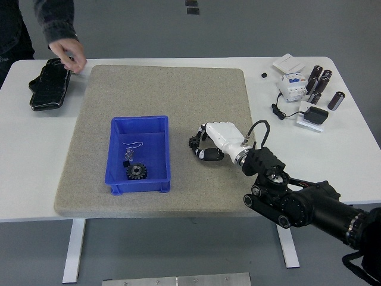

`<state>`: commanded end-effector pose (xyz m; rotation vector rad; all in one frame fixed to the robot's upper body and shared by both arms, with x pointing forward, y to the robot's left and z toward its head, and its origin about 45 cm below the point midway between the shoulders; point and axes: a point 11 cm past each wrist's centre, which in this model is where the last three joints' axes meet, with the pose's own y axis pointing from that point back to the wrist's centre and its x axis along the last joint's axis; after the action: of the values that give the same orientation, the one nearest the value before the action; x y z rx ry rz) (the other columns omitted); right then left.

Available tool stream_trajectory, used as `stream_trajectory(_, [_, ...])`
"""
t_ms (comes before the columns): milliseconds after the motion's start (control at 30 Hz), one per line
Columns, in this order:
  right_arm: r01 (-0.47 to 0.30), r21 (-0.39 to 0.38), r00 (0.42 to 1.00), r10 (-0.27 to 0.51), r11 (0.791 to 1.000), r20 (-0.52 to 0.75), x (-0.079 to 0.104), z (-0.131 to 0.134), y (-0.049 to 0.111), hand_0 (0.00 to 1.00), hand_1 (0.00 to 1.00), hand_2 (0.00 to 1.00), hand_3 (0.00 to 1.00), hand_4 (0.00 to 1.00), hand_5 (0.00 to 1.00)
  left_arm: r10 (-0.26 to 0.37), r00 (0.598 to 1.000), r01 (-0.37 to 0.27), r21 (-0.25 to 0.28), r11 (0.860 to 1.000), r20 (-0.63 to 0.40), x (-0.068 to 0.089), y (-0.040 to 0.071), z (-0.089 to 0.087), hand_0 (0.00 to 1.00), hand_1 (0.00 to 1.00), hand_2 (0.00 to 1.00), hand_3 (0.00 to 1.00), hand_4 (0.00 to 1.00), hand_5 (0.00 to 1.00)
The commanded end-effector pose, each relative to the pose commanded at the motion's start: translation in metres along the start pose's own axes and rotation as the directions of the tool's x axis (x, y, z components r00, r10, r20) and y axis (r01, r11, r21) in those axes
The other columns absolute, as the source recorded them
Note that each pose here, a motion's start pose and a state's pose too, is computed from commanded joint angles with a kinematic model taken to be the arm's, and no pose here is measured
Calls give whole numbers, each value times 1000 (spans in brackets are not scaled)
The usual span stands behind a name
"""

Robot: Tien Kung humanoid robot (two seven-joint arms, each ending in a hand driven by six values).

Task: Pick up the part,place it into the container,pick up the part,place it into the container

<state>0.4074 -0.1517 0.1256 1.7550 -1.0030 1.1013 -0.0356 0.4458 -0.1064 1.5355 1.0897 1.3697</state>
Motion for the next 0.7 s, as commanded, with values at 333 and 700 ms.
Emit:
stream_trajectory(333, [-64, 12, 998, 63, 998, 25, 20, -3, -5, 364, 413, 375, 540, 644, 325, 0, 1000, 0, -1, 1000, -1, -1, 0, 0, 663, 619, 585, 584, 656, 569])
stream_trajectory(700, [-105, 54, 993, 102, 993, 57, 32, -21, -5, 364, 413, 371, 536, 637, 348, -2, 1000, 2, 4, 1000, -4, -2, 0, -3, 663, 619, 586, 584, 666, 579])
